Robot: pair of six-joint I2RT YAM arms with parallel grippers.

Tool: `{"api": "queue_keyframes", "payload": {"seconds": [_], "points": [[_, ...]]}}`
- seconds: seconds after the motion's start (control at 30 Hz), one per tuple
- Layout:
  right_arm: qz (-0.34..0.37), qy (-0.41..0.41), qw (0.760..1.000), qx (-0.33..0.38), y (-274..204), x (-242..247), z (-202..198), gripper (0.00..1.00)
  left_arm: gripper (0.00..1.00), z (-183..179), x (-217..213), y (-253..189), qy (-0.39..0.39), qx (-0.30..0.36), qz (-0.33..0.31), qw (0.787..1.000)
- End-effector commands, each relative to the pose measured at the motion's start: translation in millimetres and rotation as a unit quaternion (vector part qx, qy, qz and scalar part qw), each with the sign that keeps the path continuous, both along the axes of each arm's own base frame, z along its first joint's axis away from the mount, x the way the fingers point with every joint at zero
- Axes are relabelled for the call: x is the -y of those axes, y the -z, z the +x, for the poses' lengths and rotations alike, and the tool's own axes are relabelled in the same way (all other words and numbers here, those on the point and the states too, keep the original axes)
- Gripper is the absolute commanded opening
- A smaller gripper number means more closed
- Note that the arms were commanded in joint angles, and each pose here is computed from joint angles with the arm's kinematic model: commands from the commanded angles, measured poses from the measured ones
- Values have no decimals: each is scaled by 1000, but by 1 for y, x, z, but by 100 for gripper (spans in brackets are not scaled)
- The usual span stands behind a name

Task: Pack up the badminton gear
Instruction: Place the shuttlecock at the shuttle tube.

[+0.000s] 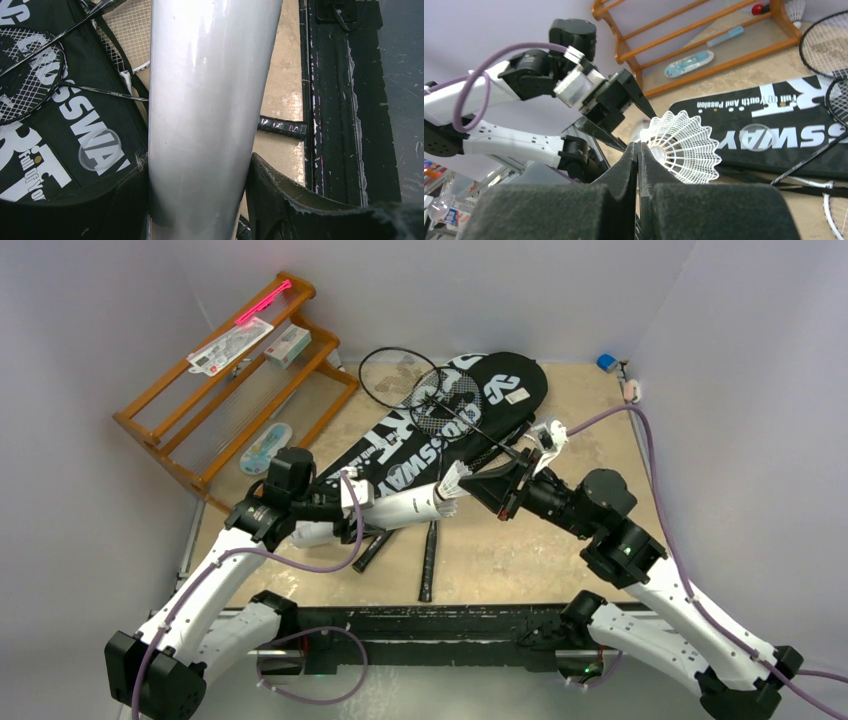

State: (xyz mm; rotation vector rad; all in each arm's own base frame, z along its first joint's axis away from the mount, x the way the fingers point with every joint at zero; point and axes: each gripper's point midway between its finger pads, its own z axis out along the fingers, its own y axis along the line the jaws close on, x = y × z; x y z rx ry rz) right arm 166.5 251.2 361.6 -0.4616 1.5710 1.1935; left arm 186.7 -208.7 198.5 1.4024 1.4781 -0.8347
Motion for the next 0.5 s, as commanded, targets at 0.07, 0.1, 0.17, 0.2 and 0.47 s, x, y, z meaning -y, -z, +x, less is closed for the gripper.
{"api": "queue_keyframes", "payload": {"seconds": [0.07, 0.1, 0.17, 0.2, 0.47], "points": [[-1, -7, 1000, 17, 6, -3, 1, 0, 35, 1, 8, -27, 21, 36, -30, 999], [-3, -7, 1000, 16, 8, -3, 1, 0, 35, 1, 8, -28, 21, 37, -31, 999], [-6, -13, 1000, 11, 14, -5, -1, 0, 35, 2, 8, -28, 21, 38, -31, 999], [-8, -20, 1000, 6, 17, -7, -2, 0, 35, 2, 8, -28, 21, 37, -31, 999], [0, -98, 995, -36, 47, -29, -17, 0, 35, 2, 8, -27, 20, 37, -30, 999]]}}
